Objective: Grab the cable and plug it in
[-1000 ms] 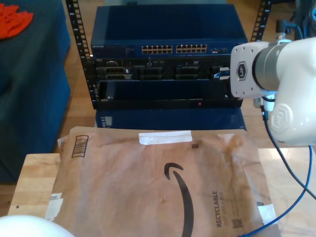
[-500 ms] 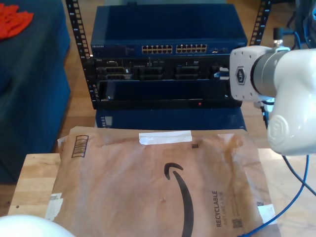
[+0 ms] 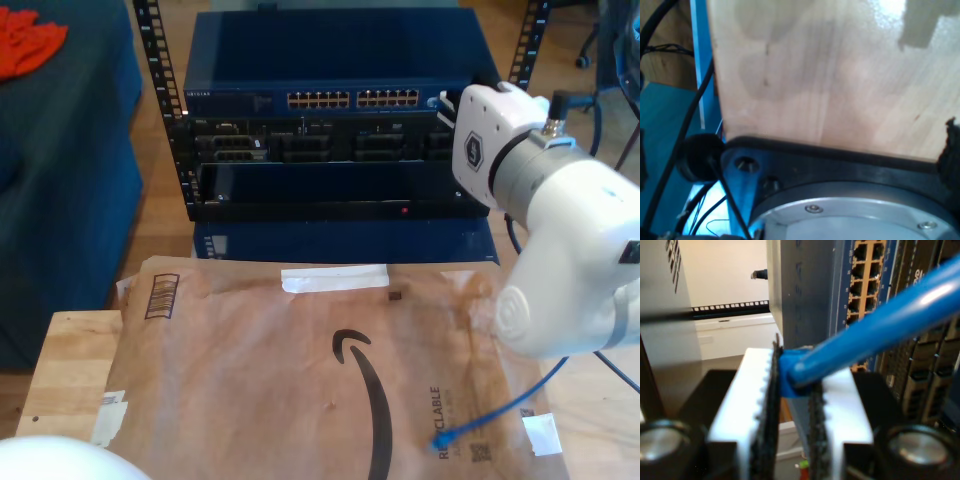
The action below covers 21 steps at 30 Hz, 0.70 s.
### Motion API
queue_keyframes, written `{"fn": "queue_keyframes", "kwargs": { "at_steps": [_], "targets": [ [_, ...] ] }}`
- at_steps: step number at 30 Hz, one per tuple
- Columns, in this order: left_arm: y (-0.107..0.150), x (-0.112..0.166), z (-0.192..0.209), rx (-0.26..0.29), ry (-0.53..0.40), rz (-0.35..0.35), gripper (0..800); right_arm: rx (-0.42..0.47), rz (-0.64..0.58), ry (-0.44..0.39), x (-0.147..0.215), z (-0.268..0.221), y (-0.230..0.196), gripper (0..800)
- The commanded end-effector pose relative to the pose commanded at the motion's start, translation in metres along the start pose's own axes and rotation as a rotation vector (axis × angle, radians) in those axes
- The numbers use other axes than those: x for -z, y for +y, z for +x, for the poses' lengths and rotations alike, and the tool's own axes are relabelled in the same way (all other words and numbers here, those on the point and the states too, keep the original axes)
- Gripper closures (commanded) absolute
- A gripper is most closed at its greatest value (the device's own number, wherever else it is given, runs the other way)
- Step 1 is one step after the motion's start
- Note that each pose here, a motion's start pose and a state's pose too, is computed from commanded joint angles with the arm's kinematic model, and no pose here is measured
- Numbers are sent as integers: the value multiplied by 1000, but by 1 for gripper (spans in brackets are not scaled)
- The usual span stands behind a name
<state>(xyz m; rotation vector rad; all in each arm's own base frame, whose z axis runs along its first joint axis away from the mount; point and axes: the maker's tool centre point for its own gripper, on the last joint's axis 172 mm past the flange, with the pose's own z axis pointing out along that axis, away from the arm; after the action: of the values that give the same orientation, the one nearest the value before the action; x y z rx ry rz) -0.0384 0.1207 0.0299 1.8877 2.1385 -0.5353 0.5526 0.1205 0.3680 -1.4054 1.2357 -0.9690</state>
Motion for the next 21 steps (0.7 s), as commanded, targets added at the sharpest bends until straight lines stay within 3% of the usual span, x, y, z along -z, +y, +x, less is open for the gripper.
{"fn": "queue_keyframes", "kwargs": {
  "at_steps": [7, 16, 21],
  "targets": [
    [0, 0, 0, 0, 0, 0, 0, -65, 51, 8, 2, 3, -5, 800],
    [0, 0, 0, 0, 0, 0, 0, -38, 195, 23, 15, 3, 12, 800],
    [0, 0, 0, 0, 0, 0, 0, -96, 241, 99, 15, 12, 8, 800]
  ]
}}
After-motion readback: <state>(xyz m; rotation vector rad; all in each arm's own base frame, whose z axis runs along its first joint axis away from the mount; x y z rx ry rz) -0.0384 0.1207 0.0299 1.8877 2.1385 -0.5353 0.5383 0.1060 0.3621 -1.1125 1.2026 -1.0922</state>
